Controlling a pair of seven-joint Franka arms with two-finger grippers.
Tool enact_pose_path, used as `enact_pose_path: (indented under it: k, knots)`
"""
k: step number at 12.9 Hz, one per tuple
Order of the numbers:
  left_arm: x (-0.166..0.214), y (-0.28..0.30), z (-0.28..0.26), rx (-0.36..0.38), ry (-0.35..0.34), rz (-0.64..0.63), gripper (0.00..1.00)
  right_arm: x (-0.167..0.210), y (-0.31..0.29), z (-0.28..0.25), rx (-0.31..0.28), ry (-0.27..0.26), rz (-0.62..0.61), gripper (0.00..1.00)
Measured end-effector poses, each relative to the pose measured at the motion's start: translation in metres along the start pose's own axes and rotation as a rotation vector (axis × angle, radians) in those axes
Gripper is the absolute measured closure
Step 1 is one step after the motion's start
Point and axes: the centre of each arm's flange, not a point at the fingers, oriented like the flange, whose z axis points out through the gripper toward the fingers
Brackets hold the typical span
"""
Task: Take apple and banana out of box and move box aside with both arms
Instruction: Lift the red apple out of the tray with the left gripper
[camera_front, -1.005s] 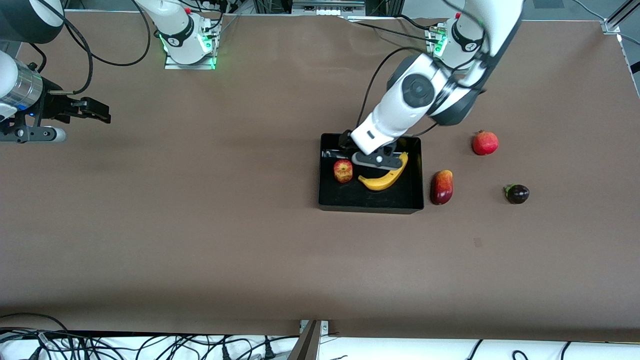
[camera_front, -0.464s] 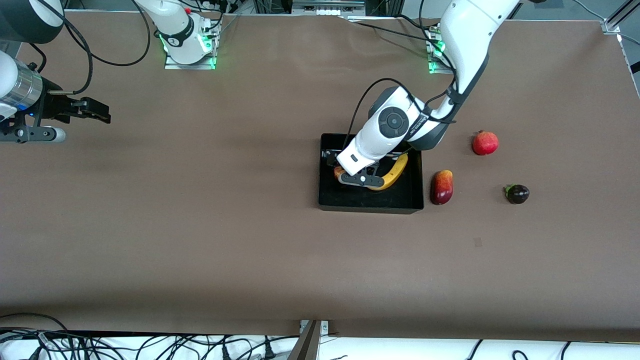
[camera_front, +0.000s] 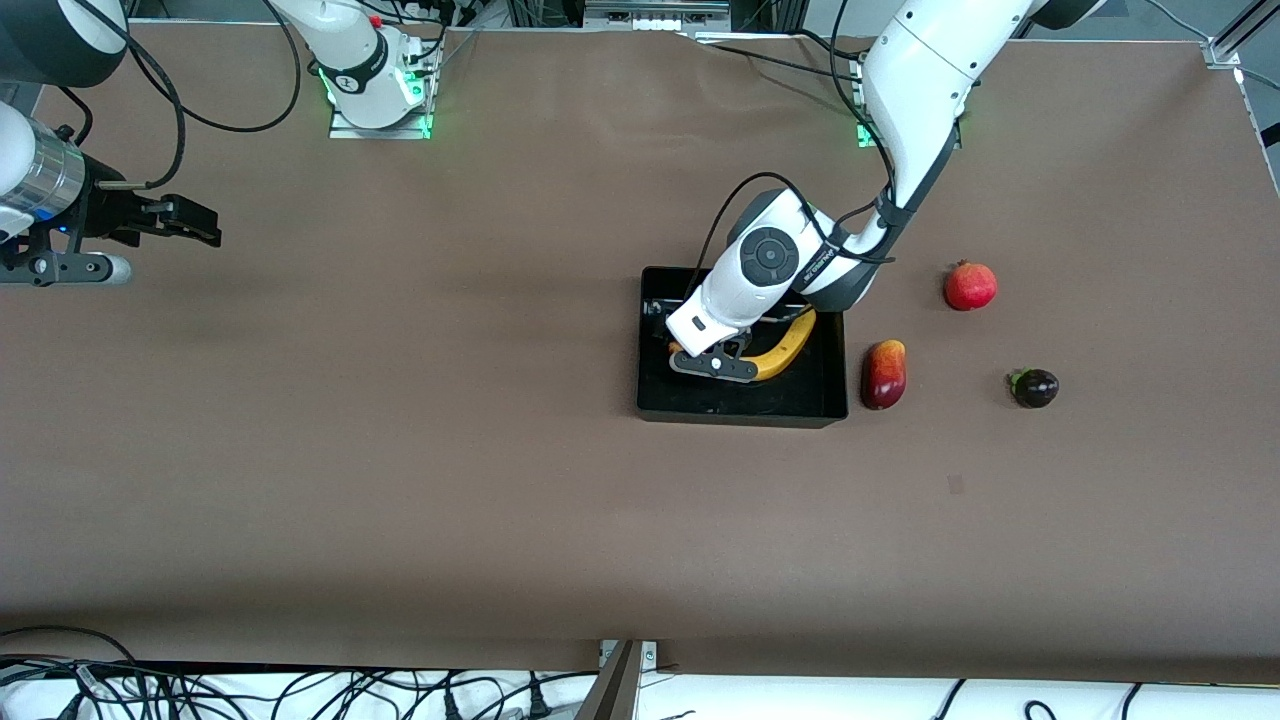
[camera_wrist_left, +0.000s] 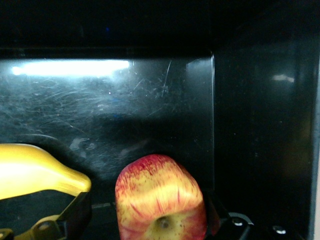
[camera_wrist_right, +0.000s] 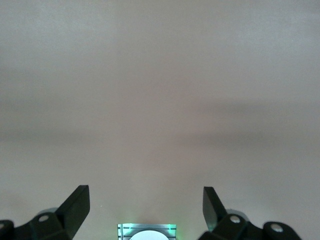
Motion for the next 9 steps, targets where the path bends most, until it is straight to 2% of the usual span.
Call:
enact_pose_path:
  k: [3, 5, 6, 9]
  knots:
    - [0.0001, 0.0008, -0.0001, 0.0, 0.001, 0.002, 0.04, 0.0, 0.0001, 0.0, 0.0, 0.0, 0.0, 0.0]
    - [-0.0007, 0.0, 0.0036, 0.003, -0.004, 0.004, 0.27, 0.0, 0.0001, 0.0, 0.0, 0.0, 0.0, 0.0]
    - [-0.0006, -0.0001, 0.0044, 0.004, -0.004, 0.005, 0.32, 0.0, 0.0001, 0.0, 0.0, 0.0, 0.0, 0.0]
    - [-0.0014, 0.0014, 0.0045, 0.013, 0.001, 0.025, 0.34, 0.0, 0.0002, 0.0, 0.0, 0.0, 0.0, 0.0]
